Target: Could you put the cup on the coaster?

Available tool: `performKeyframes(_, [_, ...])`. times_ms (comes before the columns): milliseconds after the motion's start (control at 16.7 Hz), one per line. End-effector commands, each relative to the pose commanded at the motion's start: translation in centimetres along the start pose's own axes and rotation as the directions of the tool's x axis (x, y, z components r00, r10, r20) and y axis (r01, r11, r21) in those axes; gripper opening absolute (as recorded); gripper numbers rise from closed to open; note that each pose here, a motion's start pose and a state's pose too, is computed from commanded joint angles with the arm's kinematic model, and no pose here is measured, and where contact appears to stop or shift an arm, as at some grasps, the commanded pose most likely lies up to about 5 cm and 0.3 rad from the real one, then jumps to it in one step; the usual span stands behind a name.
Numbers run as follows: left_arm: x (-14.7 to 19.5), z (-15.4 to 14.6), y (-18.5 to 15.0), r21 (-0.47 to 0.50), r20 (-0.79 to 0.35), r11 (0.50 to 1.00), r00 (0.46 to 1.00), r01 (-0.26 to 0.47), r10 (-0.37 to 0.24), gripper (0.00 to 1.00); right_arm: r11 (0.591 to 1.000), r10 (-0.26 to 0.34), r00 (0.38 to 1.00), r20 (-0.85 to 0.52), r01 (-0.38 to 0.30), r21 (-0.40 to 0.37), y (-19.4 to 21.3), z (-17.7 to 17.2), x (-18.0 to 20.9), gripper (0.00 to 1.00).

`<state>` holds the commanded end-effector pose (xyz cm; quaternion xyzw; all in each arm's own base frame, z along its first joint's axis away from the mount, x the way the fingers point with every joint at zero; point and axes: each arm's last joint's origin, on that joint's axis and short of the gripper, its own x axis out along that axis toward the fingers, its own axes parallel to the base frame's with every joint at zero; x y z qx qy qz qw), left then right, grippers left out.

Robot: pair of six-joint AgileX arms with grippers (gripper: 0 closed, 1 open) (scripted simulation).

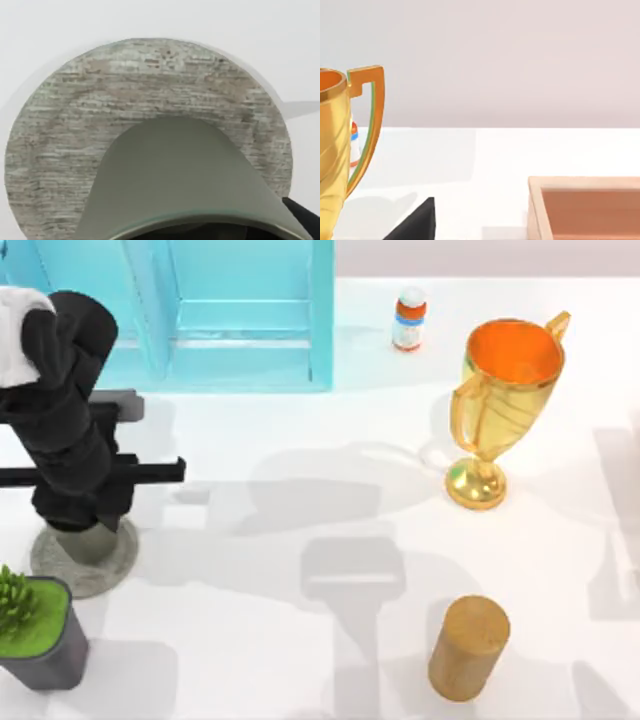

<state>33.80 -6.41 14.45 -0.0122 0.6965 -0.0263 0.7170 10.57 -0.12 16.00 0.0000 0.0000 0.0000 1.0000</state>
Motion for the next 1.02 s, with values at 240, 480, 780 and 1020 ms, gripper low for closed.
performKeyframes(240, [0.00,0.00,0.00,0.000,0.000,1.000,1.000,0.000,0.000,0.45,1.000,0.000,1.000,0.000,0.000,0.000,0.00,0.00,0.00,1.00])
performKeyframes(480, [0.00,0.00,0.00,0.000,0.000,1.000,1.000,0.000,0.000,0.75,1.000,0.000,1.000,0.000,0.000,0.000,0.00,0.00,0.00,1.00])
performKeyframes(780, [0.00,0.00,0.00,0.000,0.000,1.000,1.000,0.000,0.000,1.00,1.000,0.000,1.000,0.000,0.000,0.000,0.00,0.00,0.00,1.00])
performKeyframes(1020, [0.00,0.00,0.00,0.000,0.000,1.000,1.000,0.000,0.000,1.00,1.000,0.000,1.000,0.000,0.000,0.000,0.00,0.00,0.00,1.00])
